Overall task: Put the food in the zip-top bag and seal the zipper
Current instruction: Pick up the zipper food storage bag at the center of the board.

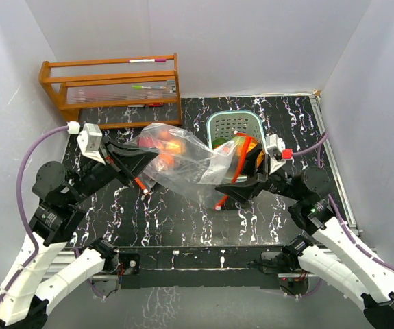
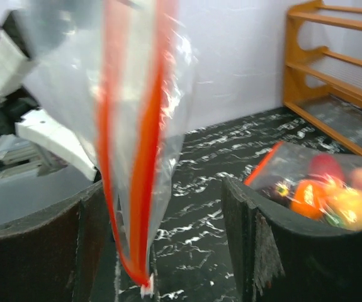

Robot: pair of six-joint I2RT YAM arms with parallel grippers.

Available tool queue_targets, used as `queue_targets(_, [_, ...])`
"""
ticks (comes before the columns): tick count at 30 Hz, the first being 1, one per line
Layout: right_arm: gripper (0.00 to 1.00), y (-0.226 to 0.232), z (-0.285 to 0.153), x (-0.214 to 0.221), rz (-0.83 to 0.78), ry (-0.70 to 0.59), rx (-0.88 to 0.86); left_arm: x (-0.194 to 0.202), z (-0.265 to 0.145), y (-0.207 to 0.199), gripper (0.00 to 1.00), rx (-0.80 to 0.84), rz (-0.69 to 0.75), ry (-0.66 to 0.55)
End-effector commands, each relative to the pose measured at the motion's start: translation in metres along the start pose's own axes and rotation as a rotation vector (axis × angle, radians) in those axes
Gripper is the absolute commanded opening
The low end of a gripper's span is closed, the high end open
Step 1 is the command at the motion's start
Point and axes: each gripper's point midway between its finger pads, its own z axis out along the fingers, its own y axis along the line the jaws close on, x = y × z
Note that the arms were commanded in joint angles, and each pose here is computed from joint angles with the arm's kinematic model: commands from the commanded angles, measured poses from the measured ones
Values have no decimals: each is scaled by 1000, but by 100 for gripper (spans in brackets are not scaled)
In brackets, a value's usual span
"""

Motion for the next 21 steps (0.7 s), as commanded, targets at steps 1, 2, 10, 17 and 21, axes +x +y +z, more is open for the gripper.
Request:
queue_targets(1, [64,51,-3,-50,-89,-114,-221,11,7,4,0,10,-22,6])
queue_targets(2, [56,56,-4,-50,-83,-107,-242,14,8,7,0,2,-23,10])
queue_targets(10, [8,36,-9,-44,-8,-69,-81,36,8,54,18,-223,-10,85])
queue_targets(17, [8,-39,-32,-30,48,15,408,3,-10,63,96,-346,118,102])
queue_targets(21, [8,-74,-45,-8,77,97,600,2,-4,43,97,-238,79,83])
